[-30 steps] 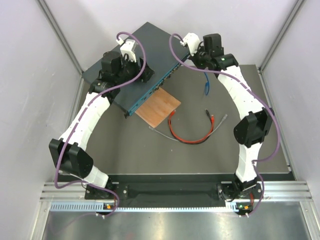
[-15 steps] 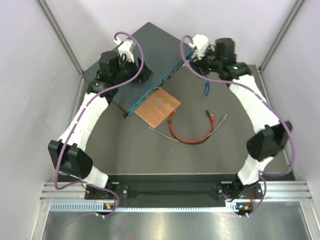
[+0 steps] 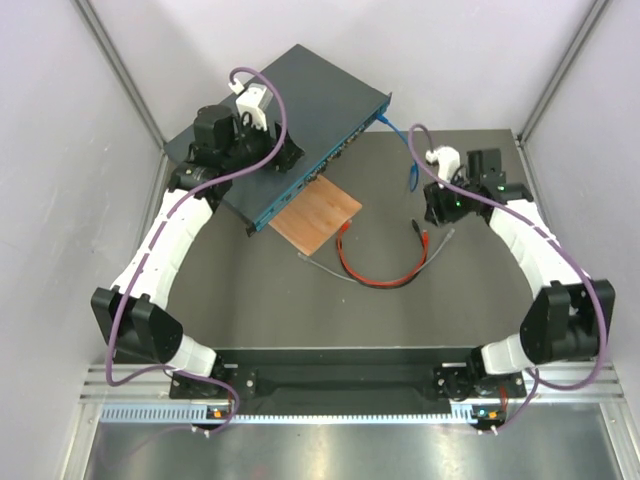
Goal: Insert the plug into the switch port
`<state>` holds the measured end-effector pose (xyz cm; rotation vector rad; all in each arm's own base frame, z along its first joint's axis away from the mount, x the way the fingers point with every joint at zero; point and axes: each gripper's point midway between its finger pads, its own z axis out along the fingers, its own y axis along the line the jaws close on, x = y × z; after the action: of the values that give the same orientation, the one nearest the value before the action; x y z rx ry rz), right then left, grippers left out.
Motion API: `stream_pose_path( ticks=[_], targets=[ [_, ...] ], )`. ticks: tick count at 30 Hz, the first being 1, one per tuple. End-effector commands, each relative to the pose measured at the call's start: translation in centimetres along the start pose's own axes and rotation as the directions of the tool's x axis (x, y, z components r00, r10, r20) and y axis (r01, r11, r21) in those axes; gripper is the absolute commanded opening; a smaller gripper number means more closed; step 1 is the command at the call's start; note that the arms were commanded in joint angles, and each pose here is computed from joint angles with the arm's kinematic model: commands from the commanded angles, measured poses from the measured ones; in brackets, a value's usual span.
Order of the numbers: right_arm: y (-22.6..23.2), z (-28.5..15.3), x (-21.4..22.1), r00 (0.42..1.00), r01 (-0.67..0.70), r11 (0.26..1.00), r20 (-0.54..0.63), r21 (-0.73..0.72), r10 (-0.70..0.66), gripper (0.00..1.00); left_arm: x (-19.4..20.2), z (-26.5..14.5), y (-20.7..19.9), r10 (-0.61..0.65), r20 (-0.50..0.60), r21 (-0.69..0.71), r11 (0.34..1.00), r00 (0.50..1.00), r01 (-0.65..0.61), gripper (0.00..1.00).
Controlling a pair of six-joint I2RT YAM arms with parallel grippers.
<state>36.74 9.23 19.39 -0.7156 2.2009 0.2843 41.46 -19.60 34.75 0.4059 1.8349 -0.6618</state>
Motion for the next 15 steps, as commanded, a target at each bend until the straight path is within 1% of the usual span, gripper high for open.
stream_pose_path(
  ticks=[1,4,6,7,9,10,11,12,13,14,15],
  targets=[
    [-2.1,0.6,3.9,0.987,-0.127,0.989,-0.093,0.072,0.134,0.49,-1.4,-1.5,-1.3,0.048,0.039,0.045,0.998,0.998,-0.05,0.72],
    [-3.5,0.9,6.3,0.961,-0.227,0.968,-0.134,0.11,0.241,0.47,-1.3,-1.6,-1.3,0.049,0.038,0.043,0.998,0.998,-0.051,0.72],
    [-5.1,0.5,7.9,0.937,-0.299,0.942,-0.142,0.153,0.32,0.48,-1.2,-1.6,-1.3,0.049,0.036,0.043,0.998,0.998,-0.051,0.72],
    [-5.9,0.3,8.6,0.916,-0.351,0.918,-0.136,0.185,0.377,0.49,-1.0,-1.6,-1.1,0.048,0.034,0.038,0.998,0.998,-0.049,0.72],
    [-6.5,0.7,9.9,0.886,-0.408,0.888,-0.143,0.212,0.441,0.49,-1.0,-1.5,-1.1,0.046,0.034,0.038,0.998,0.998,-0.048,0.72],
    [-6.9,0.8,10.4,0.859,-0.459,0.86,-0.137,0.222,0.494,0.49,-0.9,-1.4,-1.0,0.045,0.033,0.037,0.998,0.998,-0.047,0.72],
    [-7.0,1.4,11.1,0.838,-0.489,0.844,-0.152,0.222,0.525,0.49,-0.9,-1.3,-1.0,0.043,0.033,0.035,0.998,0.999,-0.044,0.72],
    [-6.6,1.8,11.2,0.822,-0.522,0.831,-0.148,0.193,0.55,0.49,-1.0,-1.3,-1.1,0.041,0.035,0.037,0.998,0.999,-0.042,0.72],
    [-6.7,2.1,11.5,0.788,-0.572,0.798,-0.14,0.191,0.599,0.5,-1.0,-1.2,-1.0,0.042,0.038,0.037,0.998,0.998,-0.043,0.72],
    [-6.4,2.7,11.9,0.769,-0.598,0.782,-0.15,0.177,0.622,0.51,-1.2,-1.2,-1.0,0.041,0.044,0.038,0.998,0.998,-0.043,0.72],
    [-6.3,3.2,12.1,0.77,-0.602,0.782,-0.143,0.158,0.622,0.52,-1.3,-1.2,-1.1,0.041,0.047,0.042,0.998,0.998,-0.043,0.72]
  ],
)
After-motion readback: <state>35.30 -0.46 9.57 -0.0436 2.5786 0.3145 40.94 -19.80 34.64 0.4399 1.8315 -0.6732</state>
